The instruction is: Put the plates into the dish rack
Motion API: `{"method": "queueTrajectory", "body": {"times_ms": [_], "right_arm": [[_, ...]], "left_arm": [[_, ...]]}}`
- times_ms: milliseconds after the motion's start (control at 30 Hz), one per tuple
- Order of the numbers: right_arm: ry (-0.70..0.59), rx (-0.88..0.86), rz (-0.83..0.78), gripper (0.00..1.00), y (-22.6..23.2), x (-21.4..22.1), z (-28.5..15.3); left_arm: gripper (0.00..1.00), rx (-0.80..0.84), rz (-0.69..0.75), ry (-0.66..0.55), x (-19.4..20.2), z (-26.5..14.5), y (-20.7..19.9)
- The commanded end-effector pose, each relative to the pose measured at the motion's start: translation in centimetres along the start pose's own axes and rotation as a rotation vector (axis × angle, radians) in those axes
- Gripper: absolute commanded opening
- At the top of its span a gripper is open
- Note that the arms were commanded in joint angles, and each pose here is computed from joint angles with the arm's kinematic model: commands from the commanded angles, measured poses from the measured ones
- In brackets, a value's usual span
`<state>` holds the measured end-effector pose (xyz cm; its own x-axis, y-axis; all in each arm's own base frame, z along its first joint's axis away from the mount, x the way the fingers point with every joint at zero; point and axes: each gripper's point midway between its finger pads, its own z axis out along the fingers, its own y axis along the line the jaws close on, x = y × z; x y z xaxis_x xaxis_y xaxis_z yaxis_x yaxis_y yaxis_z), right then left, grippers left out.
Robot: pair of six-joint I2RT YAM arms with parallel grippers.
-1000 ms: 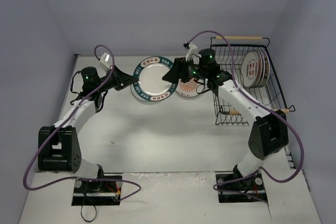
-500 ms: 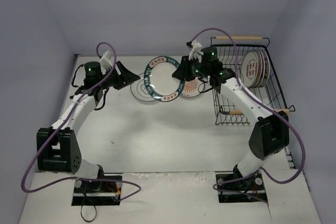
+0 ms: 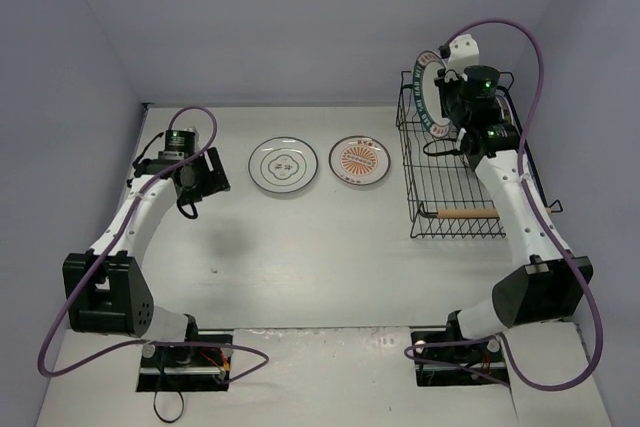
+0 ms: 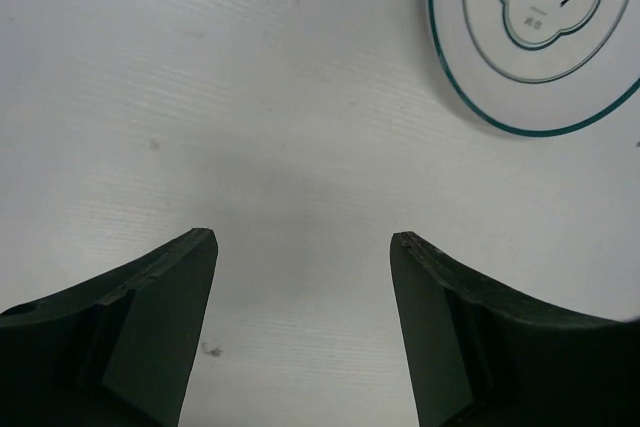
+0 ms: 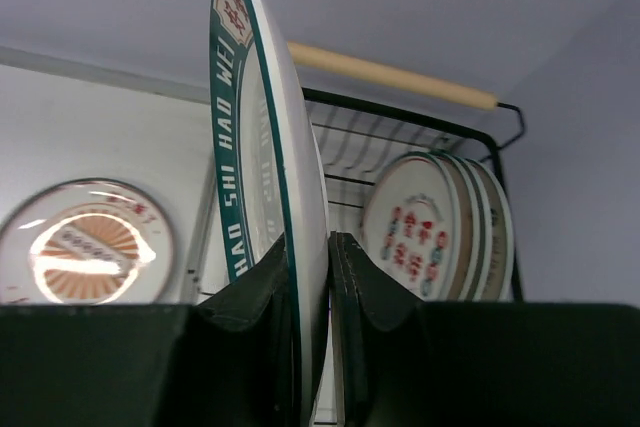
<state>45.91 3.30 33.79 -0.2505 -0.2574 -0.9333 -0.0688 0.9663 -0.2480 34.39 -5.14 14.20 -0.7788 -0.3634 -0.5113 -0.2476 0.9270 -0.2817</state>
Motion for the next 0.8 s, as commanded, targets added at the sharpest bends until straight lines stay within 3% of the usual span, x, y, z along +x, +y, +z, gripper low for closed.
{"method": "queueTrajectory", "body": {"times_ms": [0,267,767], "right_arm": [[-0.050,0.198,-0.117,0.00,-4.6,-1.8,1.0],[0.037,0.320,-0.171,0.00,-9.0,2.2,4.7],[0.182,0.329,-0.144,0.00,-10.7,9.9,8.9]], "left_arm": [[0.70,-0.060,0.047,-0.051,-0.9,-2.0,1.1],[0.70,-0.051,0.050,-0.044,-0.8,-2.1,0.9],[0.71,-0.023,0.033,-0.005,-0.7,-0.7,0.2]]}}
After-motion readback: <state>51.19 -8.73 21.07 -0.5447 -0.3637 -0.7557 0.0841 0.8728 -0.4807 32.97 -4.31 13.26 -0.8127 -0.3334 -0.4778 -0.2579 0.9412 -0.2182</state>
